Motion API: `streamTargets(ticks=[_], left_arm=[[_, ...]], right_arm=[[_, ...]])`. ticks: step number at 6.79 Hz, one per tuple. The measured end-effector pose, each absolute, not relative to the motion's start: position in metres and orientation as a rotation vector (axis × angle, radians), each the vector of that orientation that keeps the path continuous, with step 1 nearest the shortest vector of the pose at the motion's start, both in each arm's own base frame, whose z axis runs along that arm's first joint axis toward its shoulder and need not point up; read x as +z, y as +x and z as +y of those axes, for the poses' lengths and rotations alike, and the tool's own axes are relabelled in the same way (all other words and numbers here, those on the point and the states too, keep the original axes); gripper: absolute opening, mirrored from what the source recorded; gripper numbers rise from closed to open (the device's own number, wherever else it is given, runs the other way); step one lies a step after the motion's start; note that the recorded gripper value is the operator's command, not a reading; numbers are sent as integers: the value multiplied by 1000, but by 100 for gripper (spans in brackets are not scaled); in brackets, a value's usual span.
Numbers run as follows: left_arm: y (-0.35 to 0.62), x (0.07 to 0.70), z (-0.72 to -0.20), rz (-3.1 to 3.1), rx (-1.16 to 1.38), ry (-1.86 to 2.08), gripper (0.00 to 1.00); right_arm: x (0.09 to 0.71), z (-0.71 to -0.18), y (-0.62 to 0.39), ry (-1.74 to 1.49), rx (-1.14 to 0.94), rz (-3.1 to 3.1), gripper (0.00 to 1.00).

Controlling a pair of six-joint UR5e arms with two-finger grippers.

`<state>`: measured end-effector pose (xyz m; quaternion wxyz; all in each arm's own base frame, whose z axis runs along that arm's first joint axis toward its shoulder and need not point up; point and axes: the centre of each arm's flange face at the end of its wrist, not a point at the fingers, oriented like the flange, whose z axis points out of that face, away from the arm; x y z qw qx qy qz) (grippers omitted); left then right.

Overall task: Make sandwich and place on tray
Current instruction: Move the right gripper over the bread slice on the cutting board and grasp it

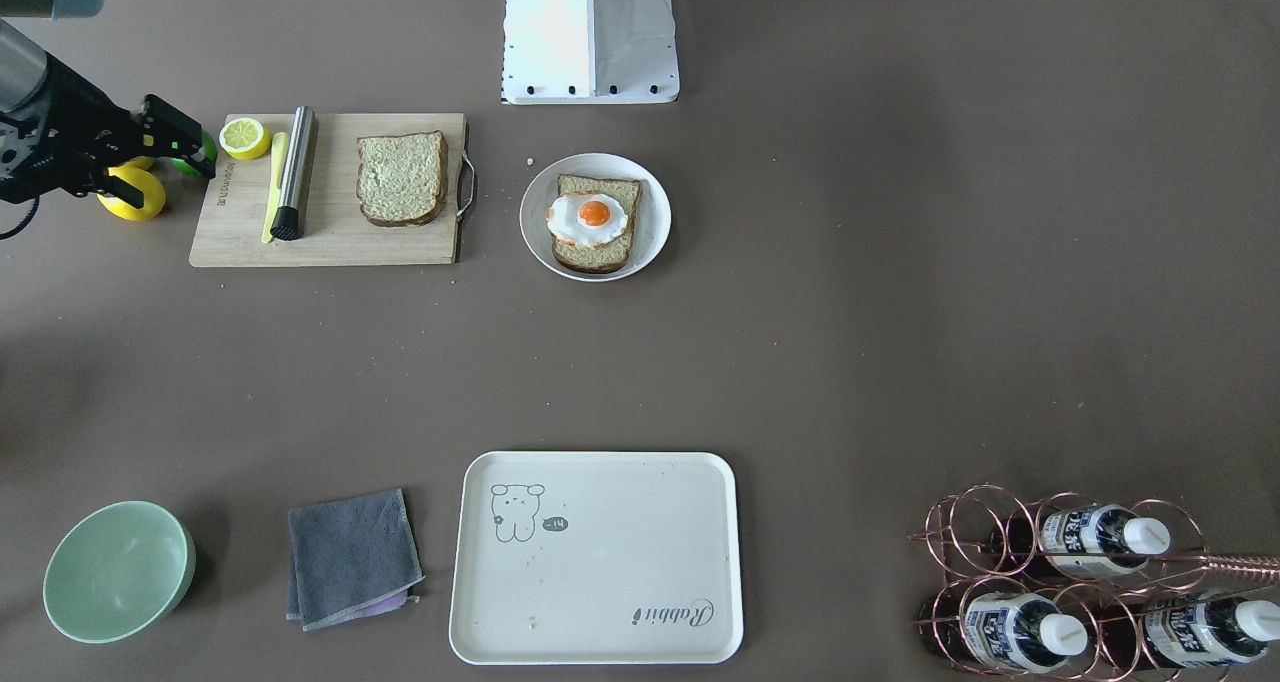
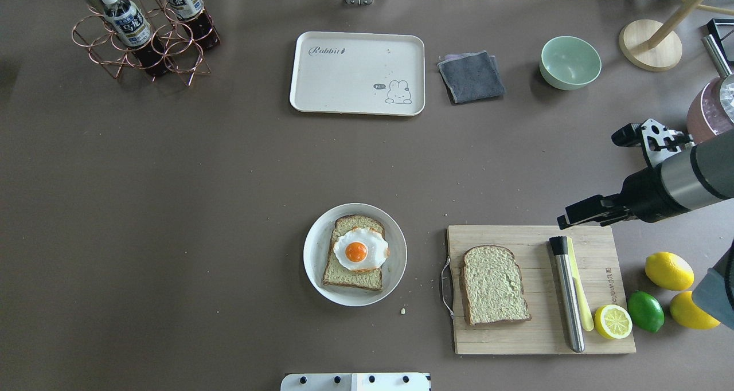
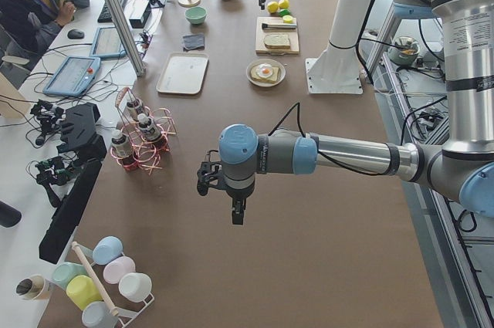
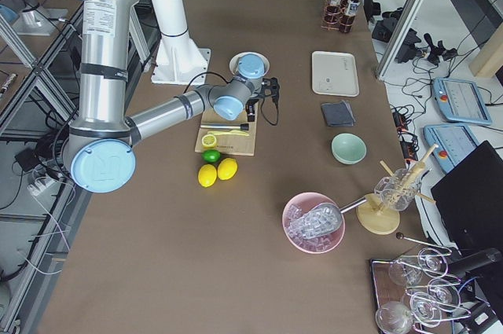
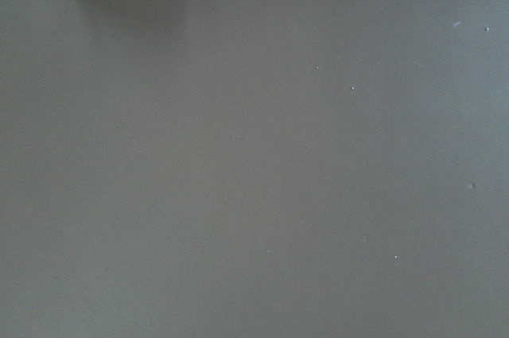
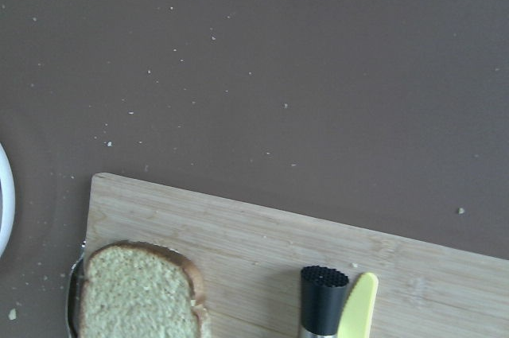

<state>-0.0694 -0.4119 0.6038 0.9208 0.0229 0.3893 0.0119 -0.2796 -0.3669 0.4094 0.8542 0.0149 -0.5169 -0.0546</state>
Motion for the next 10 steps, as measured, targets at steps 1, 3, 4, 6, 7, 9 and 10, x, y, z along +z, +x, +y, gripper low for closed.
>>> streamTargets(ticks=[1,3,4,6,7,9,10], left_arm=[[-69,604,-412,799,24,49,98],[-69,605,-412,799,22,48,98],[-69,605,-412,799,22,48,98],[-70,605,-413,799,22,51,98],[-70,604,-413,799,23,54,98],[-70,603,-413,799,22,60,98],[-70,602,-413,799,23,60,98]], right_arm=[[397,-357,-308,16,-95,-1093,83],[396,-340,-340,2,-92,-1077,71],[399,-332,-351,-7,-90,-1067,71],[414,-325,-369,-17,-91,-1071,67],[419,-323,-374,-34,-69,-1078,59],[423,-320,-378,-56,-39,-1080,50],[425,-319,-381,-56,-38,-1076,51]])
